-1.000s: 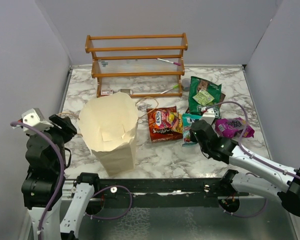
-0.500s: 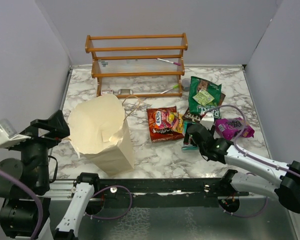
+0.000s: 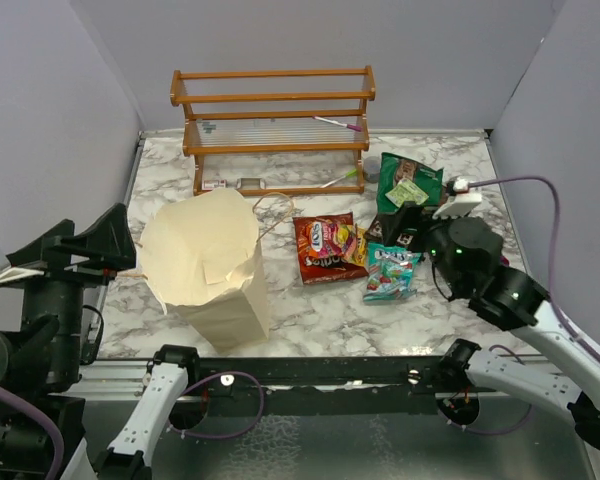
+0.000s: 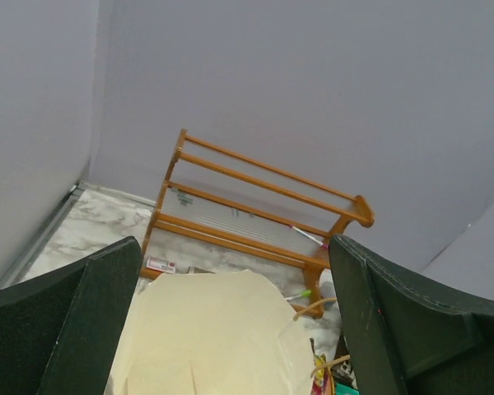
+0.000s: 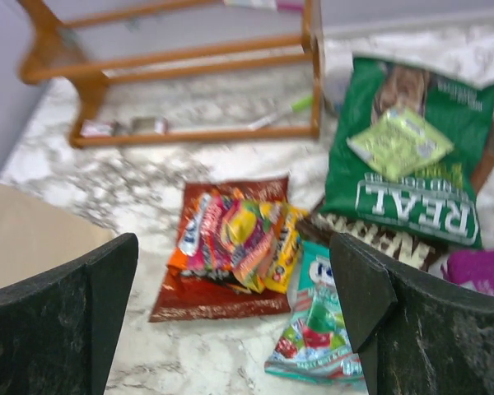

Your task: Take the snacks out of the paper bag

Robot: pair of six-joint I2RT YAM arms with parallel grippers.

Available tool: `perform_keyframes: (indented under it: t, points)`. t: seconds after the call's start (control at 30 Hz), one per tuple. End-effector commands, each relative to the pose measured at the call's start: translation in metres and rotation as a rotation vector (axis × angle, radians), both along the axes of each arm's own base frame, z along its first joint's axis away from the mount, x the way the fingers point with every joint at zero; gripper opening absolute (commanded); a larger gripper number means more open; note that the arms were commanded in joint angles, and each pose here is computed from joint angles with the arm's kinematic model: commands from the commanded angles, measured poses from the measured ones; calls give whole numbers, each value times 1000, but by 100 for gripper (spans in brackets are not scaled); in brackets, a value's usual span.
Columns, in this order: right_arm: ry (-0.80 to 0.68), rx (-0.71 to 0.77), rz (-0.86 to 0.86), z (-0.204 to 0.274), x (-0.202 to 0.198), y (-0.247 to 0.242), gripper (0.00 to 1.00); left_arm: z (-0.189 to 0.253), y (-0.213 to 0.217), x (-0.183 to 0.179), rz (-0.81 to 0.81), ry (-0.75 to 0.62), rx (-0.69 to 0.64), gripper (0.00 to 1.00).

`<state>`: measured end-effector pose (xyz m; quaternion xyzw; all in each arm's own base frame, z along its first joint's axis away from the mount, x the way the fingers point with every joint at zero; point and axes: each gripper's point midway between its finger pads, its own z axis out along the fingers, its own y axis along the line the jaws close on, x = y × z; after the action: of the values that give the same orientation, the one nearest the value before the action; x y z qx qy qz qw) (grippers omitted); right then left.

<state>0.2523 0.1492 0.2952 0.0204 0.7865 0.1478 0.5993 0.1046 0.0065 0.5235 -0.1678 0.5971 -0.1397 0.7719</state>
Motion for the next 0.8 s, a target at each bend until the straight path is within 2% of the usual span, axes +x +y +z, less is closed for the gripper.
perform_keyframes:
  t: [0.0,0.17,0.33,0.5,0.77]
  points:
    - [-239,14,132,90,-23,-11,99,27,-30,8,-166,-65,49,99]
    - [-509,120,237,191,-66,-31,99,53,-47,-3,-260,-168,78,99]
    - [-663,188,292,254,-106,-55,99,66,-49,-14,-280,-234,88,99]
    - [-714,223,287,276,-125,-74,99,66,-48,-17,-277,-253,92,99]
    - [-690,223,277,269,-121,-73,99,60,-49,-11,-282,-231,81,99]
